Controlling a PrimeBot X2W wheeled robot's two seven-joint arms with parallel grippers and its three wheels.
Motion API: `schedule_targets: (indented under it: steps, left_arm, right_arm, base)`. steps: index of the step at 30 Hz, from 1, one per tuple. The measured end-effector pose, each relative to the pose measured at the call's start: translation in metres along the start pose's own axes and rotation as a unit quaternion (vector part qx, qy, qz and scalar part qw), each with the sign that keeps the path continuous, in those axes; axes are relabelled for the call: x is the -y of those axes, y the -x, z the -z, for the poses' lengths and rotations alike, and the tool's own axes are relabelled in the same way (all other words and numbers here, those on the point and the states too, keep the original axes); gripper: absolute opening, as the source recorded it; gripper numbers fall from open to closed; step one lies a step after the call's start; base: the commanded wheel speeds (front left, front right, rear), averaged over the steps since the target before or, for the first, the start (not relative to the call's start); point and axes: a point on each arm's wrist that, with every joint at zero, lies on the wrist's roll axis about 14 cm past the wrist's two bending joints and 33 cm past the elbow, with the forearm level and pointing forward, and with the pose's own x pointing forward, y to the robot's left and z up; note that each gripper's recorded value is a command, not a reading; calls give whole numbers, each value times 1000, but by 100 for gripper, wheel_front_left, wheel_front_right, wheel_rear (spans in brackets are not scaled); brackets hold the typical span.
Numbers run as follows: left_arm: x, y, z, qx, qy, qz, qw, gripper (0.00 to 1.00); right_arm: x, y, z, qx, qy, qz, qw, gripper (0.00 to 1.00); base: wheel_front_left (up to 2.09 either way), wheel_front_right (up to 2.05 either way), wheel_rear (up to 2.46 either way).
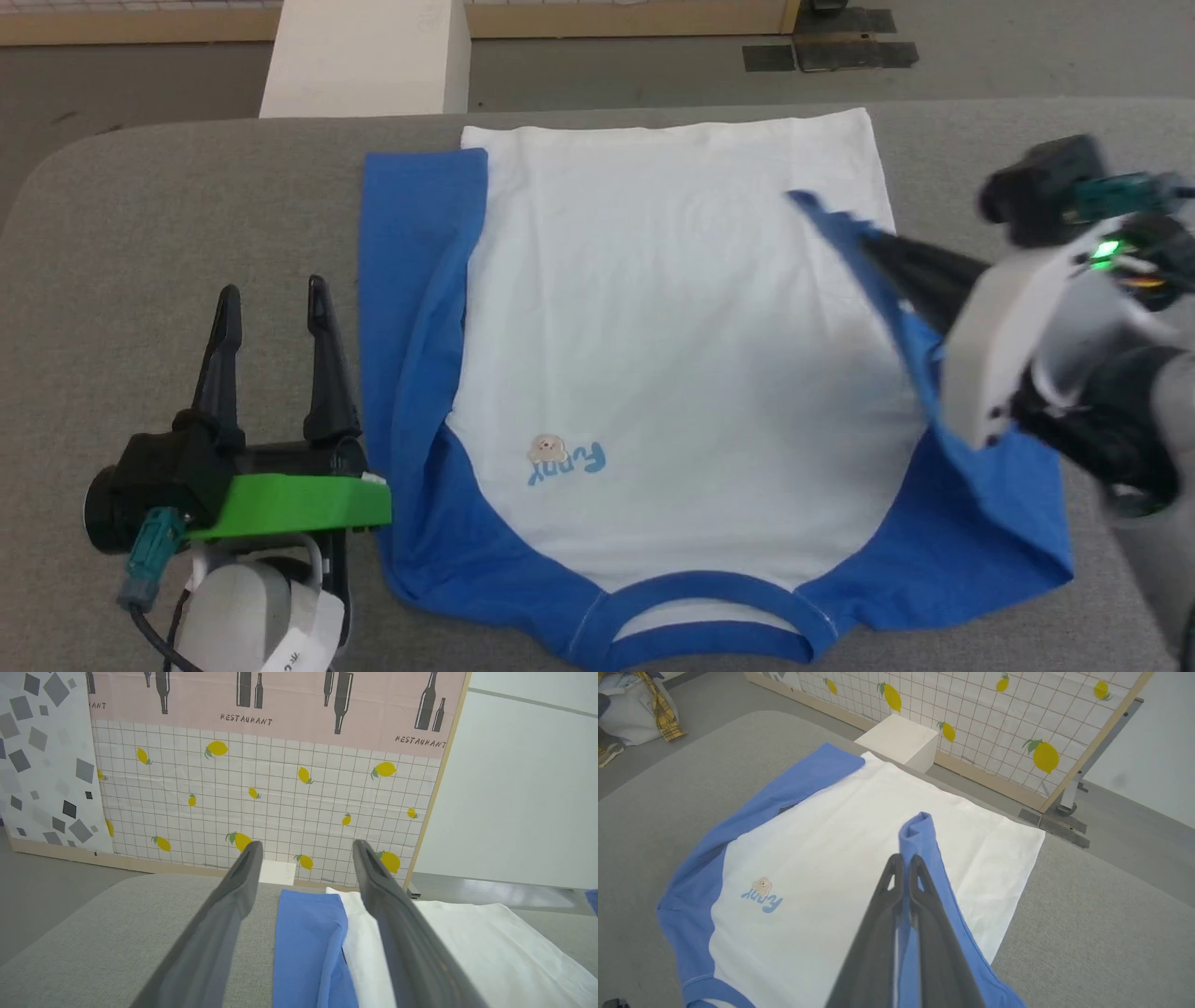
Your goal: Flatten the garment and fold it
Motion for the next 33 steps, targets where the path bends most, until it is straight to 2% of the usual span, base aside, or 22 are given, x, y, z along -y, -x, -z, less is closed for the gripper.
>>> schedule_targets:
  steps: [2, 4, 12, 19, 25, 32, 33]
  left_arm:
    - [-3, 2, 2, -3, -2, -4, 1000, 100]
    - [-9, 6, 7, -14, 2, -13, 1000, 100]
    - [-14, 11, 18, -31, 4, -21, 999, 100]
    - [-19, 14, 22, -39, 8, -31, 999, 100]
    - [-24, 17, 28, -48, 8, -40, 998, 100]
    - [-25, 18, 35, -58, 10, -45, 997, 100]
    - [-25, 18, 35, -58, 11, -45, 997, 100]
  right_arm:
    - [-23, -12, 1, 1, -9, -34, 999, 0]
    - [-86, -45, 19, -20, -31, -116, 993, 0]
    - [-157, -74, 35, -42, -35, -205, 977, 0]
    - [-197, -87, 56, -70, -30, -252, 965, 0]
    - [-215, -93, 86, -108, -35, -271, 956, 0]
    - [-241, -85, 115, -153, -49, -304, 939, 0]
    - [-245, -84, 115, -154, -59, -310, 937, 24]
  base:
    - [0, 0, 0]
    - [0, 0, 0]
    - [0, 0, 0]
    - [0, 0, 0]
    - [0, 0, 0]
    - [0, 0, 0]
    - [0, 0, 0]
